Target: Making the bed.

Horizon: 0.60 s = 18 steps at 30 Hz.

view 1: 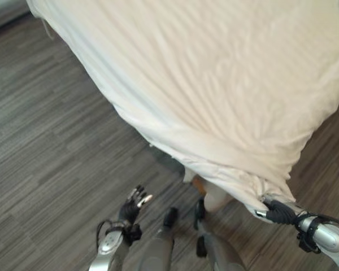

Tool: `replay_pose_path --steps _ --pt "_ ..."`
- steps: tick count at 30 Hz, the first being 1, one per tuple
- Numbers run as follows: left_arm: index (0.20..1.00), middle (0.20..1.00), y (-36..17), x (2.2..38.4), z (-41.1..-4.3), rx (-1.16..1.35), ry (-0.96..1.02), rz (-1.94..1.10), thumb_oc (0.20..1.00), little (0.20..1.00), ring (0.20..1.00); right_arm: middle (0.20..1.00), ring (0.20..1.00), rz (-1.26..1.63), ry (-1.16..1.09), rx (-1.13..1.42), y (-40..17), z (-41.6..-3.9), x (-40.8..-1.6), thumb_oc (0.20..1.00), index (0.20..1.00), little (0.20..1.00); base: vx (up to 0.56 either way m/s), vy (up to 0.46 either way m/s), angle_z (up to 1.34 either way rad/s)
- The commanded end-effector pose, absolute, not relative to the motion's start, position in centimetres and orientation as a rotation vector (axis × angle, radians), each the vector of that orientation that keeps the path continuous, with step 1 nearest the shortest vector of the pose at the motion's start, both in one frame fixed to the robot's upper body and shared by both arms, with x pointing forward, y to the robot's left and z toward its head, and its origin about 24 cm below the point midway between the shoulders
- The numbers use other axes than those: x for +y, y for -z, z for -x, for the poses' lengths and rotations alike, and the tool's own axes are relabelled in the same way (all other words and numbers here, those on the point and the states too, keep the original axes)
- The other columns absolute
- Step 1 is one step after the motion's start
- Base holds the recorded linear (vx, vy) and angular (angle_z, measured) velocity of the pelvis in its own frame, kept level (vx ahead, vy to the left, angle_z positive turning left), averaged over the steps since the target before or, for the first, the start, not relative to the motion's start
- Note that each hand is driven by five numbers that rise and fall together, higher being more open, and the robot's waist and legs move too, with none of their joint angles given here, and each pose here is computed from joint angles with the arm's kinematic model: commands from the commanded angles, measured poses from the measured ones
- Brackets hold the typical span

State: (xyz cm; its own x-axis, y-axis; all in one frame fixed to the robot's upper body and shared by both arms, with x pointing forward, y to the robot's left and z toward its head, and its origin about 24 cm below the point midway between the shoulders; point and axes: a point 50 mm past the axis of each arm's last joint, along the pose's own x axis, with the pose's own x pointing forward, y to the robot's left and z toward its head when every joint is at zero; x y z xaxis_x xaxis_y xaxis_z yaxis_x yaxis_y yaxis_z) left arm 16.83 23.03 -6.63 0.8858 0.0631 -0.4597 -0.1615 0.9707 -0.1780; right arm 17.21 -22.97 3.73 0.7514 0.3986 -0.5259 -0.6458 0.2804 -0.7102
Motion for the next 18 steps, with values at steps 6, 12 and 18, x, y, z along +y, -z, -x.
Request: replay_pose_path --steps 6,12,18 --pt "1.0 1.0 7.0 24.6 -16.2 0.485 -0.15 0.195 1.0 1.0 1.0 1.0 1.0 1.011 -0.723 0.42 -1.2 -16.6 -23.6 1.0 1.0 1.0 0.01 0.034 -0.16" --pt "1.0 1.0 7.2 25.1 -15.8 0.502 -0.156 0.21 1.0 1.0 1.0 1.0 1.0 0.96 -0.754 0.51 -2.0 -15.9 -25.1 1.0 1.0 1.0 0.01 0.006 -0.02" --pt "1.0 1.0 6.9 25.4 -15.2 0.508 -0.109 0.215 1.0 1.0 1.0 1.0 1.0 0.971 -0.588 0.679 -5.6 -14.1 -31.4 1.0 1.0 1.0 0.01 0.005 0.03"
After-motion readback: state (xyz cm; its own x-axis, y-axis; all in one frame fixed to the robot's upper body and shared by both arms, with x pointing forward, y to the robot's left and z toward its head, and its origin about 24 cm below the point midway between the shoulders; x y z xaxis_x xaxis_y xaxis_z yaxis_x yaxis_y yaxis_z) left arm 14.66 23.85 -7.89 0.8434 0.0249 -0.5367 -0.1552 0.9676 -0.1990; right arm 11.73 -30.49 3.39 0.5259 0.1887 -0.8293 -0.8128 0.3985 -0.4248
